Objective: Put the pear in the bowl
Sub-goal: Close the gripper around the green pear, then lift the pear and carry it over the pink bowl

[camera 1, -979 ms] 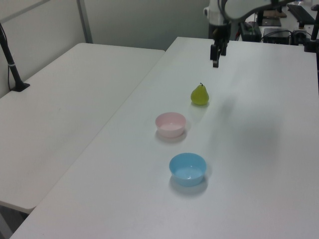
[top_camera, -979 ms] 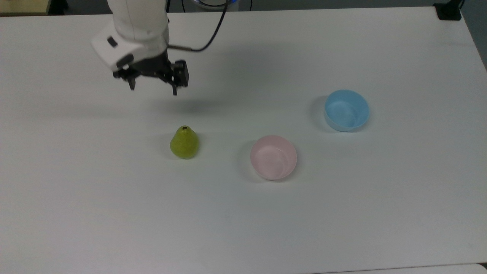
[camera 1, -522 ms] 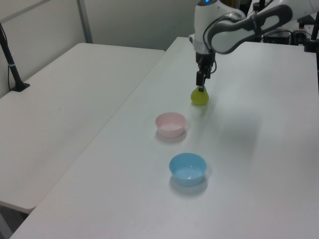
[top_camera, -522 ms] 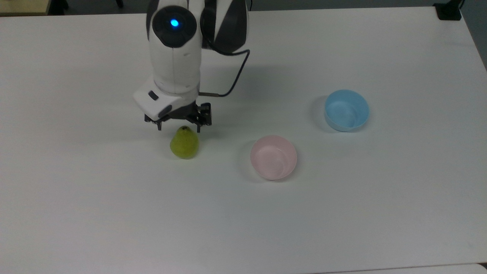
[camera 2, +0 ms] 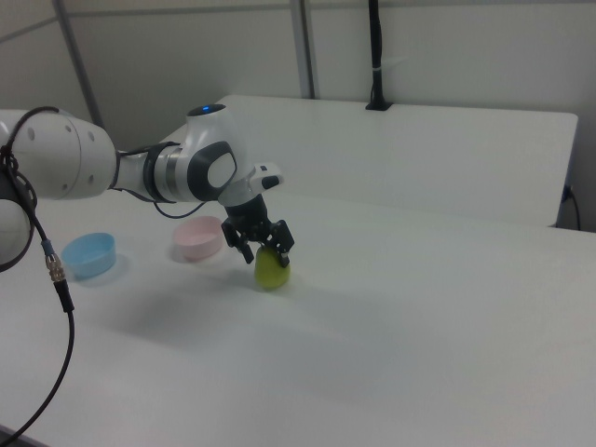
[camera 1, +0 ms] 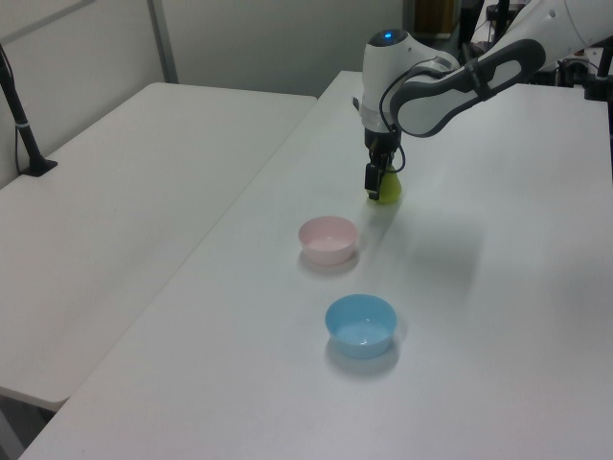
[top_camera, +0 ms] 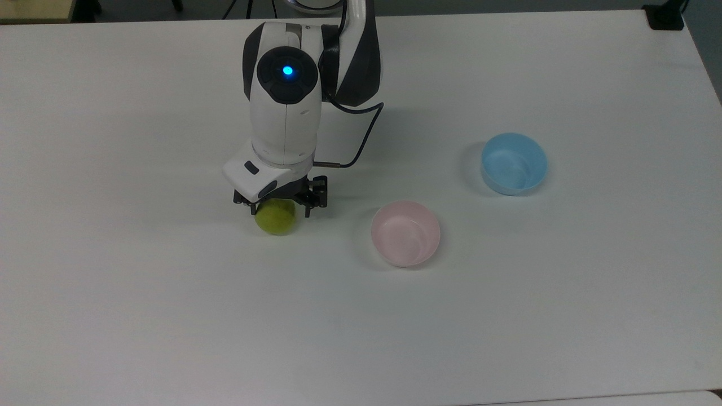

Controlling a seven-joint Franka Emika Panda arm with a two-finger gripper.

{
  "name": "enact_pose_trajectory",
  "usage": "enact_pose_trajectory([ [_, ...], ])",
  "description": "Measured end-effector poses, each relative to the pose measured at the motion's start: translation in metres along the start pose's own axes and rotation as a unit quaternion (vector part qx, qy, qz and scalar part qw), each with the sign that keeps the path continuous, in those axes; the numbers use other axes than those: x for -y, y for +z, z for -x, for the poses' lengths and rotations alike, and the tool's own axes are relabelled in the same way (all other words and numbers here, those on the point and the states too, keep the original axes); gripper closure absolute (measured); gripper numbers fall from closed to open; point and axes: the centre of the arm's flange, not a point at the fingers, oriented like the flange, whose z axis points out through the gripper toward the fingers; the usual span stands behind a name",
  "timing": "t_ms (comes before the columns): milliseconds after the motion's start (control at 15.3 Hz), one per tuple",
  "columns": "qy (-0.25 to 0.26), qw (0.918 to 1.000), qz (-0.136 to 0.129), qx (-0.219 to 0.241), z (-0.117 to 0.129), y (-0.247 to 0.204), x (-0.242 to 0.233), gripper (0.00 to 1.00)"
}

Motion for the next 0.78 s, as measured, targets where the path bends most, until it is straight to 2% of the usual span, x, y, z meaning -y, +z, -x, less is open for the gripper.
enact_pose_trajectory([
  [65, -0.002, 1.0, 0.004, 0.0, 0.0, 0.0, -0.001, 0.06],
  [131, -0.003, 1.0, 0.005, 0.0, 0.0, 0.0, -0.002, 0.06],
  [196, -0.003, 1.0, 0.006, 0.0, 0.0, 0.0, -0.002, 0.13],
  [326, -0.002, 1.0, 0.008, -0.003, -0.001, -0.002, -0.005, 0.33],
  [587, 0.003, 0.9998, 0.006, -0.016, -0.005, -0.018, -0.01, 0.38],
  [783, 0.02, 0.9992, -0.009, -0.035, -0.008, -0.05, -0.016, 0.38],
])
